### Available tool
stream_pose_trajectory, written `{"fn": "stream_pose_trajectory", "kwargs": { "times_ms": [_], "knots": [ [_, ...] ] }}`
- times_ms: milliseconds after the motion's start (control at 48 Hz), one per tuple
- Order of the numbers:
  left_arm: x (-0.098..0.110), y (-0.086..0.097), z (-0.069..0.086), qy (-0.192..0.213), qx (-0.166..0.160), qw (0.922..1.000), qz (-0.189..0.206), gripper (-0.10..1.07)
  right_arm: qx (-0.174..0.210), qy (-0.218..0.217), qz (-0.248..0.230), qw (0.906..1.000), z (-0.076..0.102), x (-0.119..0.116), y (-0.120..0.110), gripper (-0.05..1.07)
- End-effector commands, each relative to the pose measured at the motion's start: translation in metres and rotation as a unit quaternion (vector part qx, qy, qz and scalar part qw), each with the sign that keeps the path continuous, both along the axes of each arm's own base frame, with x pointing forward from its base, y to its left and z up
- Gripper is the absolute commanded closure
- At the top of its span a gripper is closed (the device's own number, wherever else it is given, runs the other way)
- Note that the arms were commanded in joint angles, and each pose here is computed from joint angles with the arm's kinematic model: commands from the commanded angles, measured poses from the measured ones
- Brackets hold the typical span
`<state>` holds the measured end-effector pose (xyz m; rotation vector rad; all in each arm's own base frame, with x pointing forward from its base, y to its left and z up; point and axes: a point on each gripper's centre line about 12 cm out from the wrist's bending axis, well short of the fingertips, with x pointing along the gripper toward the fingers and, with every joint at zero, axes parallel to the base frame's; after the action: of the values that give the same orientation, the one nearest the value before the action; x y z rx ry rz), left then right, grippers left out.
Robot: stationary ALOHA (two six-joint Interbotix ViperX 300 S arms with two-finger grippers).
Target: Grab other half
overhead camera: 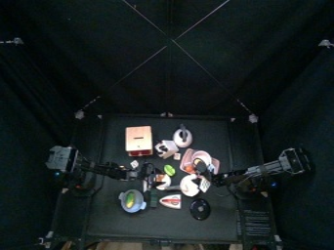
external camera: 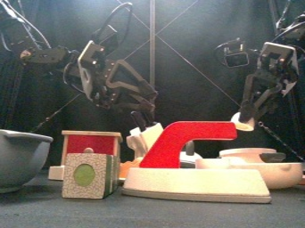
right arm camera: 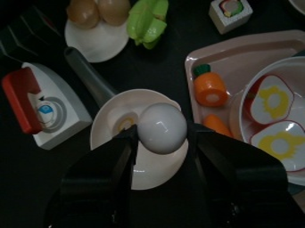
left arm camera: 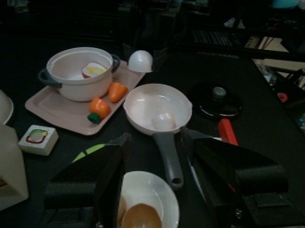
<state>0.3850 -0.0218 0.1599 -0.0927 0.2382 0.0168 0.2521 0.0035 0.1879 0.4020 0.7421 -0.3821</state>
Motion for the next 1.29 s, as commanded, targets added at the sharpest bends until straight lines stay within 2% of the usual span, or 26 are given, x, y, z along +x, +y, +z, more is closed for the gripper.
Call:
{"fn": "stream_pose_trajectory", "kwargs": {
  "times_ms": [0, 104, 292, 375, 562, 771, 1042, 1271],
  "knots": [
    [0.019, -0.003, 0.012, -0.020, -0.006, 0.9998, 0.001, 0.11, -0.001, -0.025, 0.001, 0.9997, 0.012, -0.002, -0.002, 0.41],
    [0.038, -0.008, 0.012, -0.002, -0.023, 0.9997, 0.007, 0.11, 0.003, -0.039, 0.000, 0.9992, 0.017, -0.009, -0.003, 0.41],
    [0.072, -0.017, -0.005, 0.095, -0.070, 0.9929, 0.018, 0.10, 0.008, -0.062, -0.005, 0.9980, 0.025, -0.021, -0.006, 0.41],
    [0.084, -0.019, -0.012, 0.119, -0.074, 0.9900, 0.014, 0.10, 0.007, -0.063, -0.008, 0.9980, 0.024, -0.024, -0.008, 0.41],
    [0.101, -0.022, -0.016, 0.125, -0.057, 0.9905, -0.001, 0.05, 0.008, -0.051, -0.010, 0.9986, 0.014, -0.029, -0.008, 0.41],
    [0.108, -0.024, -0.021, 0.129, -0.032, 0.9910, -0.018, -0.02, 0.012, -0.048, -0.011, 0.9987, 0.012, -0.032, -0.008, 0.41],
    [0.118, -0.025, -0.030, 0.139, -0.032, 0.9896, -0.019, -0.02, 0.011, -0.046, -0.011, 0.9988, 0.010, -0.034, -0.008, 0.41],
    [0.125, -0.019, -0.034, 0.181, -0.041, 0.9824, -0.016, -0.02, 0.012, -0.042, -0.012, 0.9990, 0.008, -0.035, -0.008, 0.41]
  ]
}}
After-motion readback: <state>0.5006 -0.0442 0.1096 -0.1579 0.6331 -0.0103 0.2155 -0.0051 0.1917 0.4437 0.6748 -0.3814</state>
